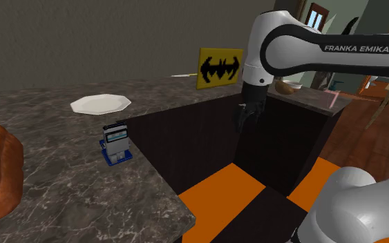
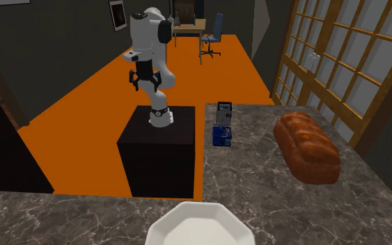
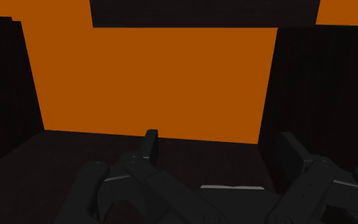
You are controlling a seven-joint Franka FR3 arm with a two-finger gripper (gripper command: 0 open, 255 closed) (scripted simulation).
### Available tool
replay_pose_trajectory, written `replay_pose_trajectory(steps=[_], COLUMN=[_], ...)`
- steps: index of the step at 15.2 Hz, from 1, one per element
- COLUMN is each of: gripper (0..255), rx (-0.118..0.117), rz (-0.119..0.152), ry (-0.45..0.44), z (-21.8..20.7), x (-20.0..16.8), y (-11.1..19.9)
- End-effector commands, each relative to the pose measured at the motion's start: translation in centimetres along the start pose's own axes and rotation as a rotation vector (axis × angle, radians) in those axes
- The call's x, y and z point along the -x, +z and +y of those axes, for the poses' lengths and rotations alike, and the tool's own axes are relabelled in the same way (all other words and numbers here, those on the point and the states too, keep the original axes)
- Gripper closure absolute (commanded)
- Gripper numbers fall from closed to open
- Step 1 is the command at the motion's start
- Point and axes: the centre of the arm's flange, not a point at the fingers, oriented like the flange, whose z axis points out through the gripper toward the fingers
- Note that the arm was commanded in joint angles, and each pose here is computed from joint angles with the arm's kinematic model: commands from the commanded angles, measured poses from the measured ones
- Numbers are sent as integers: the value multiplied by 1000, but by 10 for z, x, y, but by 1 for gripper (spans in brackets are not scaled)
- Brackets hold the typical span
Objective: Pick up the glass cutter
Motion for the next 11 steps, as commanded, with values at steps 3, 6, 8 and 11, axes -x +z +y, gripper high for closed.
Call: replay_pose_trajectory(steps=[3,6,8,11], gripper=[0,0,0,0], rx=[-5,-11,-16,-23], rz=[-4,-9,-13,-19], ry=[-1,-2,-2,-3], z=[-23,-57,-79,-113], x=[-12,-30,-43,-61], y=[-4,-10,-14,-20])
